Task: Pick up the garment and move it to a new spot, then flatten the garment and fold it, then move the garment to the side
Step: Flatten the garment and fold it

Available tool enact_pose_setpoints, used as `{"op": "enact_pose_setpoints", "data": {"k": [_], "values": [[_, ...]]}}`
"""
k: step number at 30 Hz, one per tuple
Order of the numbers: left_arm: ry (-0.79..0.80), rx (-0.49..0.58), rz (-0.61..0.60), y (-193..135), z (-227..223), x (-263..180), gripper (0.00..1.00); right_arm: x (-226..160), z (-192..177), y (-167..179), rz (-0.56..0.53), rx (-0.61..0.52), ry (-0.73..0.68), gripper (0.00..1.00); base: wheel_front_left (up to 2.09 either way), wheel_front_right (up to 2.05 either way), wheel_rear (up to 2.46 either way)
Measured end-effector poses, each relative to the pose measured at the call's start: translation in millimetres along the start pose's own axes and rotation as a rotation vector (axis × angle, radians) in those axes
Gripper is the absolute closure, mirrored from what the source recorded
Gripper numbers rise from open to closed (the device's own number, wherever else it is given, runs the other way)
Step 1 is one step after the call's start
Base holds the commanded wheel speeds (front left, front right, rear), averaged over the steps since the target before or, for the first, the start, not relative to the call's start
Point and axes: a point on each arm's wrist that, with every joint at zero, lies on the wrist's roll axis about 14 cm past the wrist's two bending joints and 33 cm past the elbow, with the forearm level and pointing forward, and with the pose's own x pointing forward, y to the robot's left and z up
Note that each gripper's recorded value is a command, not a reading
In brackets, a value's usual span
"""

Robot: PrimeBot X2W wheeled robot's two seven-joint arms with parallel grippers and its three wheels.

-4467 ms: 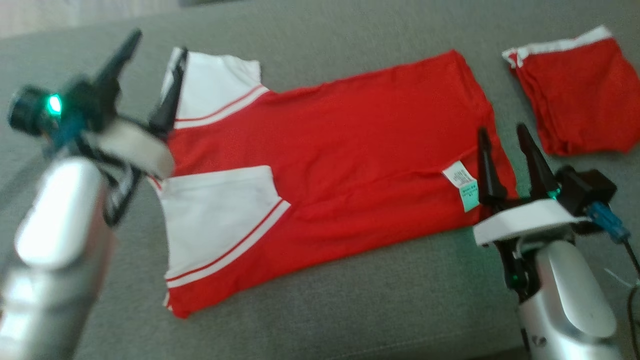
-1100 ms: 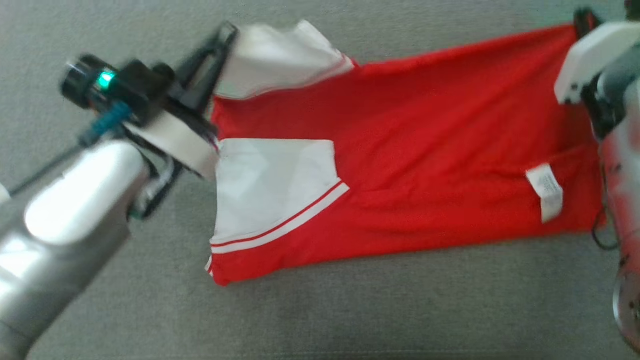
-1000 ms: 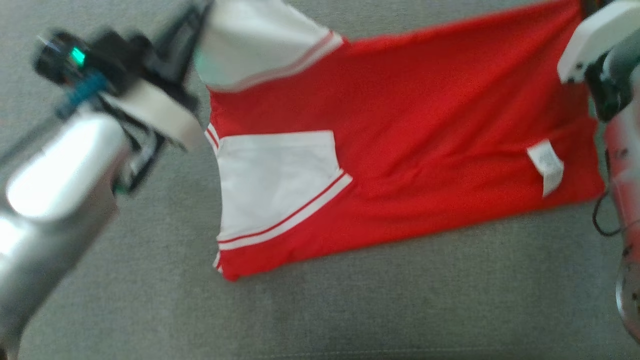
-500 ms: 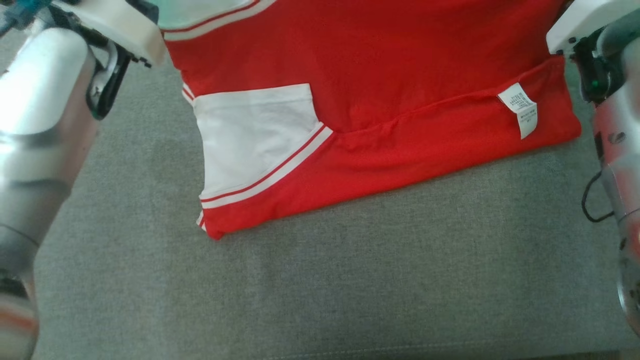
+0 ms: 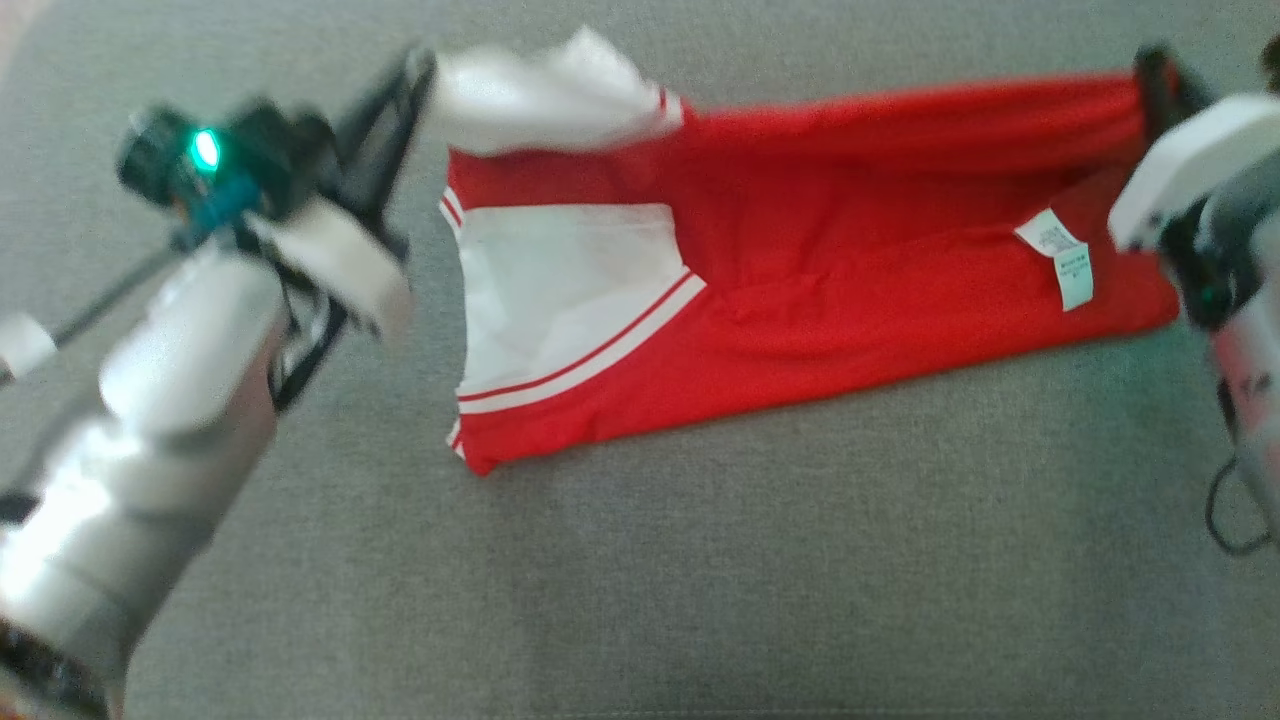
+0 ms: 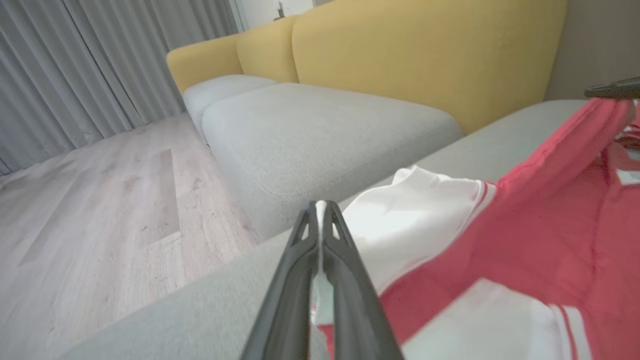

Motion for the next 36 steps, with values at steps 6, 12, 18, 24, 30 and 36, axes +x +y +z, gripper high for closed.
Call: {"op": "enact_pose_setpoints", "data": {"k": [6, 12, 18, 24, 30, 36], "values": [[0.097, -0.031, -0.059, -23.3, -28.7, -37.6, 1.0, -17.1, -26.1, 1.1, 0.021, -0.01, 0.095, 1.0, 0.0, 0.0, 0.0], [0.222, -0.077, -0.166, -69.1, -55.6, -79.7, 1.0, -35.2, -50.6, -14.0, 0.018, -0.077, 0.217, 1.0, 0.0, 0.0, 0.0], [0.305, -0.097, -0.239, -99.8, -69.1, -96.7, 1.0, -49.1, -74.2, -24.9, 0.014, -0.126, 0.339, 1.0, 0.0, 0.0, 0.0], [0.392, -0.133, -0.299, -119.1, -78.4, -108.0, 1.0, -58.0, -82.2, -25.4, 0.032, -0.148, 0.391, 1.0, 0.0, 0.0, 0.0], [0.424, -0.131, -0.295, -114.5, -77.9, -113.7, 1.0, -62.2, -83.3, -25.3, 0.042, -0.158, 0.396, 1.0, 0.0, 0.0, 0.0], [0.436, -0.135, -0.288, -113.3, -74.9, -115.9, 1.0, -65.4, -86.2, -20.4, 0.06, -0.176, 0.405, 1.0, 0.0, 0.0, 0.0]]}}
